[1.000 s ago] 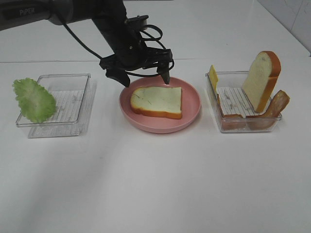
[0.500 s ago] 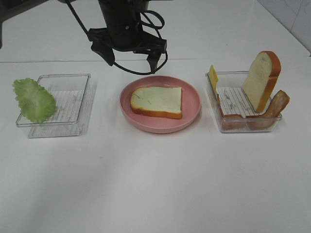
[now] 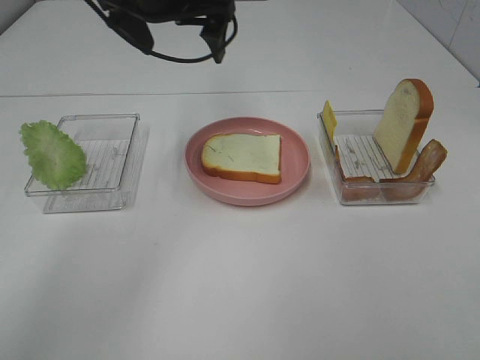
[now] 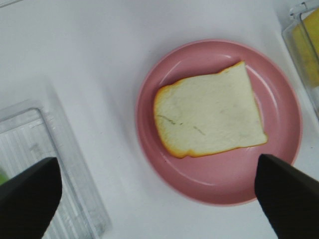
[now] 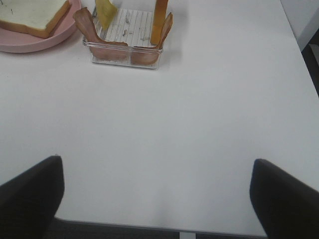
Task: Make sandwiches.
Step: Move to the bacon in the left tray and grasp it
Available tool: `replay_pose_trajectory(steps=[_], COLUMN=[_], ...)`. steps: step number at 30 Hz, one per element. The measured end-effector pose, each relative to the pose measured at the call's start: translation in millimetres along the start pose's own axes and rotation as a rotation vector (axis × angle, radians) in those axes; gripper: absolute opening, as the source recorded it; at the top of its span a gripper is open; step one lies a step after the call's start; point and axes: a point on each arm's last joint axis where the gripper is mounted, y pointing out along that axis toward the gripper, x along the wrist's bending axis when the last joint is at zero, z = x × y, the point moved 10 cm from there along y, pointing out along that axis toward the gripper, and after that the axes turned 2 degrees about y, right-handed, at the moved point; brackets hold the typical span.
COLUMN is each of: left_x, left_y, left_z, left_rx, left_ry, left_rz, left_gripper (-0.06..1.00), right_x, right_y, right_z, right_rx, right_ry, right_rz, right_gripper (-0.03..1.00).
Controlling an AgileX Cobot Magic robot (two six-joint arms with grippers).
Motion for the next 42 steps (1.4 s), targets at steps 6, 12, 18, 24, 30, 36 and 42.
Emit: replay_pose_trajectory(steps=[6, 12, 18, 24, 30, 36, 42], left_x=[50, 110, 160, 196, 194, 199, 202], left_y=[-25, -52, -73, -79, -76, -64, -28], left_z=[23, 62, 106, 138, 130, 116, 118], left_rx=[0.044, 0.100, 0.159, 0.211, 0.167, 0.099, 0.134], left_ry=[-0.079, -0.164, -0.249, -0.334, -0.337, -0.320, -0.331], left_rz=[-0.049, -0.113, -0.175, -0.203, -0.168, -0.166, -0.141], left_gripper=[0.97, 0.97, 0.97, 0.97, 0.97, 0.97, 0.97], right_x=[0, 0, 0, 0, 0, 0, 0], right_y=[0, 0, 0, 0, 0, 0, 0], right_z=[0, 0, 0, 0, 0, 0, 0], right_rx=[0.000, 0.000, 0.000, 0.000, 0.000, 0.000, 0.000], right_ry=[0.000, 0.000, 0.000, 0.000, 0.000, 0.000, 0.000], right_rz=[0.000, 0.000, 0.000, 0.000, 0.000, 0.000, 0.000], right_gripper=[0.98, 0.98, 0.98, 0.98, 0.98, 0.98, 0.98])
